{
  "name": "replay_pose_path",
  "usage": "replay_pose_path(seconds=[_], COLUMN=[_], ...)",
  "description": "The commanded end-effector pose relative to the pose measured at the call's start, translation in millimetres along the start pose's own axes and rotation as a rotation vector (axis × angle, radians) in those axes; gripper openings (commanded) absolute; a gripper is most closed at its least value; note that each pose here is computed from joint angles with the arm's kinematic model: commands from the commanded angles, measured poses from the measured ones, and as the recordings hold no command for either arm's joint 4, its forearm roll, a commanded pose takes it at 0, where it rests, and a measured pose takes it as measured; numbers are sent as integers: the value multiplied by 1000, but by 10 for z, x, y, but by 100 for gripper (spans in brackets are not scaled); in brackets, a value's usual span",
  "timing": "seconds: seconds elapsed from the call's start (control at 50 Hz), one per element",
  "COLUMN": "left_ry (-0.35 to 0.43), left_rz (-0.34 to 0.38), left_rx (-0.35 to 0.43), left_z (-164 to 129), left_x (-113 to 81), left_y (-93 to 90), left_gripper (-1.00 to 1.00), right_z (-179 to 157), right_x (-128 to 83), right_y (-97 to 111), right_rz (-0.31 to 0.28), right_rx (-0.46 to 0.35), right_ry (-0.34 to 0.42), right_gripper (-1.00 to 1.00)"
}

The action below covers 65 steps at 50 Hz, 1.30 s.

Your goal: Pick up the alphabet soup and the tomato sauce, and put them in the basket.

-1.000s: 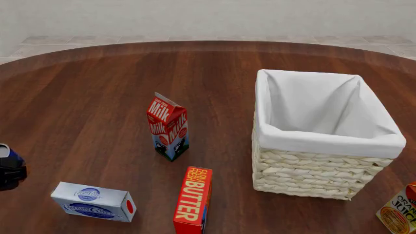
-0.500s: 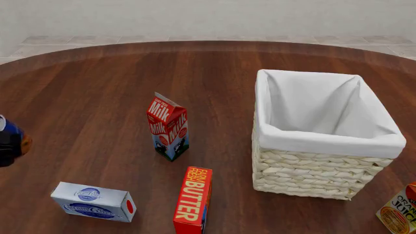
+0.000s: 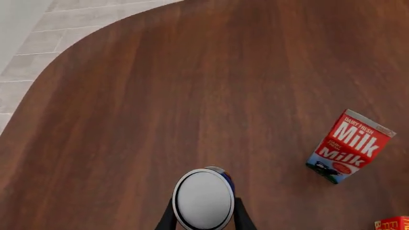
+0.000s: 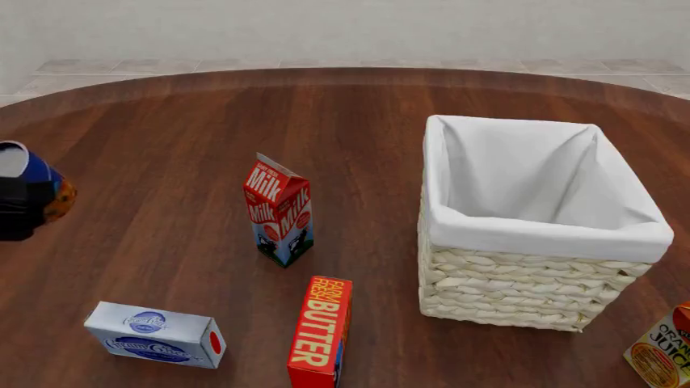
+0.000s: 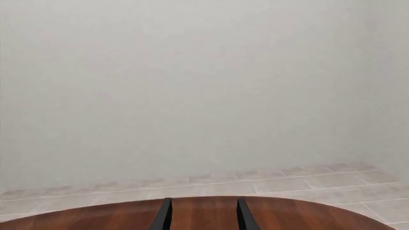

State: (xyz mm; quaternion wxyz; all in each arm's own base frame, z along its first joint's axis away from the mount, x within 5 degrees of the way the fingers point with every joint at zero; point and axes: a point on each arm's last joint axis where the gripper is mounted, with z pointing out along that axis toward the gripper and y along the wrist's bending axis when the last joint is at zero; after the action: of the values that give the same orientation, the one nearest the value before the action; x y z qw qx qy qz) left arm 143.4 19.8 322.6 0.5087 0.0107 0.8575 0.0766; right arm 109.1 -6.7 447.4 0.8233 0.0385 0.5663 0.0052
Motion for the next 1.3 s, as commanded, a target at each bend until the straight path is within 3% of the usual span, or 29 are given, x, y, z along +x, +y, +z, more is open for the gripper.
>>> replay_pose_path(seconds=[0.02,0.84,1.3], left_ry=[-32,-81,-101], left_rz=[59,161,185], left_rx=[48,198,262], left_z=[-5,214,257], left_x=[-143,-539,-633], left_y=[-68,-363,-520], left_gripper=[-100,-100,-100], right_z=[-23,-91,-134], right_x=[-14,-79,-112], right_y=[6,12,24], right_rz=[2,7,10], right_rx=[-5,-8,-18], right_ry=[-3,-20,-25], right_gripper=[100,100,100])
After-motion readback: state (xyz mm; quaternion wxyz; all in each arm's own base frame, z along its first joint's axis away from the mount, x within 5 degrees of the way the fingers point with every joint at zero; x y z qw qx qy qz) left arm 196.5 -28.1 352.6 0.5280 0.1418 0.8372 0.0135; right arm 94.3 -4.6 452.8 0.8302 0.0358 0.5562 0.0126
